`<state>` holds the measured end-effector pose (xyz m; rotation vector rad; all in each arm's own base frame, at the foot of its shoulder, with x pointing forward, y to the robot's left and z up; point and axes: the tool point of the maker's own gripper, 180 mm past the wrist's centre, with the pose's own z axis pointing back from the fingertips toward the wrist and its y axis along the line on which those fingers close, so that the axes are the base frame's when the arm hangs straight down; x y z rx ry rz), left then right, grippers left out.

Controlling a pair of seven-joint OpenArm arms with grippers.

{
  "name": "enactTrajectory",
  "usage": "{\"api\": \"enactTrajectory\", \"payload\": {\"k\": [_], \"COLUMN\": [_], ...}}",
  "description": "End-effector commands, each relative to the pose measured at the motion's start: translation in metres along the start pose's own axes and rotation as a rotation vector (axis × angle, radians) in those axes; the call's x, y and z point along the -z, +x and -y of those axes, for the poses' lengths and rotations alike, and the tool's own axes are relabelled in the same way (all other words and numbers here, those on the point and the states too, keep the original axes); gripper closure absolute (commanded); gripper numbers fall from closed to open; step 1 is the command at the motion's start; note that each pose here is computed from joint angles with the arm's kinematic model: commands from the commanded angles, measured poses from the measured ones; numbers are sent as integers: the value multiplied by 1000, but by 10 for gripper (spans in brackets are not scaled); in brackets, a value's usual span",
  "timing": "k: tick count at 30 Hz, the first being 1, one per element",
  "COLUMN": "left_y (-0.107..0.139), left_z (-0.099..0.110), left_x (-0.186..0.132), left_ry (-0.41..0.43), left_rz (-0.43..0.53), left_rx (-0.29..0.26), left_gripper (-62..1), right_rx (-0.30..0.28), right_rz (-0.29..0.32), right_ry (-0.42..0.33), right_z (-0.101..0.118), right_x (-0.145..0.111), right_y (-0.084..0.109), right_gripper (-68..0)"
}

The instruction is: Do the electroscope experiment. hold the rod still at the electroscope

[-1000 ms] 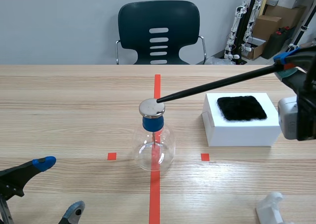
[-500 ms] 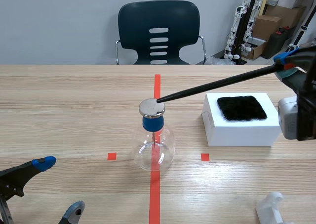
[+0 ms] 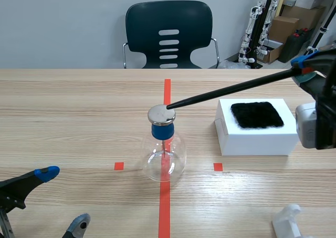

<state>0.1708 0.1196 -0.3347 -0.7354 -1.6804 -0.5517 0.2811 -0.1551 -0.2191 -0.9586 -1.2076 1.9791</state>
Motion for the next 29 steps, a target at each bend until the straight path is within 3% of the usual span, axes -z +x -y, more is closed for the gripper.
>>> {"api": "enactTrajectory", "payload": {"k": [1,20,25,29], "left_y": [6,6,6,6], "left_z": [-1,-1,-1,-1], "left_x": [4,4,4,4], "left_ry": [1,1,1,1], "left_rz": [34,34,34,34], "left_rx": [2,2,2,2], "left_gripper": [-623,-623,-623,-623], "right_rx": [-10,12,69,130], "right_rz": [-3,2,19,-9], "right_ry": [-44,-55,-89,-157], "right_z": [14,18,33,59], "right_x": [1,0,-3,-11], "right_y": [-1,-4,-15,-39], "right_gripper": [-13,-13,-13,-13]}}
